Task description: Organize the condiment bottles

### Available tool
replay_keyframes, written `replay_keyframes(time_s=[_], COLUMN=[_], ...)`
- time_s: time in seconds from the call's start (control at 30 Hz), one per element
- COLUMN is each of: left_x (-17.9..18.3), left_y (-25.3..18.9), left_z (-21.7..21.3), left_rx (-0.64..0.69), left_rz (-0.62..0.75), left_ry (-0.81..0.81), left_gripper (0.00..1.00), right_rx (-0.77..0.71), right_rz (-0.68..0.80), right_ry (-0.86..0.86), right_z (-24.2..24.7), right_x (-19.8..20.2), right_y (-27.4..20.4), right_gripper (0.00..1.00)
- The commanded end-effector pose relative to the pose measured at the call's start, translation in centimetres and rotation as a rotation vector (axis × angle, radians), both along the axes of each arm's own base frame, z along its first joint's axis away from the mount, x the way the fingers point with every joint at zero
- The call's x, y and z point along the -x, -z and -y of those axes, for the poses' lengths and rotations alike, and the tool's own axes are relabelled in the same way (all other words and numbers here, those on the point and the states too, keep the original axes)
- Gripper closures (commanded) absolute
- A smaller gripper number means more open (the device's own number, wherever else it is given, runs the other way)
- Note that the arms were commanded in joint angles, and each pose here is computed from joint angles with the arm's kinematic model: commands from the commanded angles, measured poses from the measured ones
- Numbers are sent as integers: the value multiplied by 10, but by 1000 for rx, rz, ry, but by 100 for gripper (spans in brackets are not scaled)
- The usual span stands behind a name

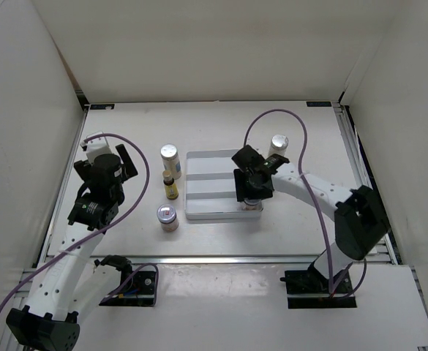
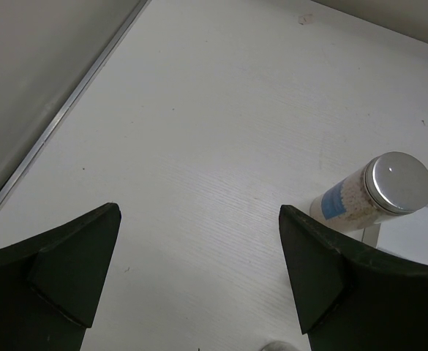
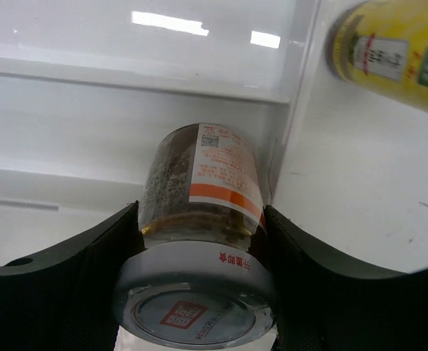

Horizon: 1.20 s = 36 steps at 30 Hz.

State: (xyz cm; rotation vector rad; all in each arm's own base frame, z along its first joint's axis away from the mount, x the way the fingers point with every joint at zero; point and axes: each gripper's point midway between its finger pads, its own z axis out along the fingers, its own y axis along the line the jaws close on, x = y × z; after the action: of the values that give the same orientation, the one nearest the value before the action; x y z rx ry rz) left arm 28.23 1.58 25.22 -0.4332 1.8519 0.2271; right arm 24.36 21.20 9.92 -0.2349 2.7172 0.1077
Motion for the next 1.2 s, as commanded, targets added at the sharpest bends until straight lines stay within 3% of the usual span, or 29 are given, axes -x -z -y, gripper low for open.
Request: replay_keyframes(time_s=[0.0, 0.2, 0.23, 0.3, 0.33, 0.4, 0.43, 0.5, 0.7, 0.8, 0.9, 1.0, 1.17], left_x=[2, 2, 2, 0, 0, 0, 2, 4, 16, 39, 51, 61, 74], left_y=[-4, -4, -4, -1, -1, 15, 20, 25, 11, -3, 2, 29, 52], left_z=[-3, -3, -3, -1, 1, 6, 7, 9, 46, 83, 104, 117, 134], left_rx=[-2, -2, -2, -1, 4, 27, 44, 63, 197, 439, 533, 547, 511], left_rz=[14, 14, 14, 4, 3, -25, -26, -37, -83, -79, -125, -277, -408], left_ry=[-22, -22, -22, -14, -2, 14, 16, 16, 206, 318, 402, 432, 479], left_gripper=[0, 0, 0, 0, 0, 0, 0, 0, 0, 0, 0, 0, 0], right_rx=[-58, -23, -10, -21, -20, -19, -5, -27, -127, -194, -256, -310, -295], right_rz=[51, 12, -1, -9, -10, 7, 10, 42, 160, 258, 341, 396, 376], right_ry=[-19, -19, -19, -15, -15, 0, 5, 17, -14, -60, -88, -119, -133], right_z=[-22, -24, -22, -24, -24, -22, -20, -22, -31, -36, -33, -29, -28], right_x=[-19, -21, -19, -17, -18, -20, -21, -25, -30, -25, -19, -12, -8], right_y=[-3, 22, 28, 28, 26, 19, 17, -4, -78, -122, -154, -170, -157], right_gripper=[92, 91, 75, 53, 32, 24, 11, 0, 0, 0, 0, 0, 0])
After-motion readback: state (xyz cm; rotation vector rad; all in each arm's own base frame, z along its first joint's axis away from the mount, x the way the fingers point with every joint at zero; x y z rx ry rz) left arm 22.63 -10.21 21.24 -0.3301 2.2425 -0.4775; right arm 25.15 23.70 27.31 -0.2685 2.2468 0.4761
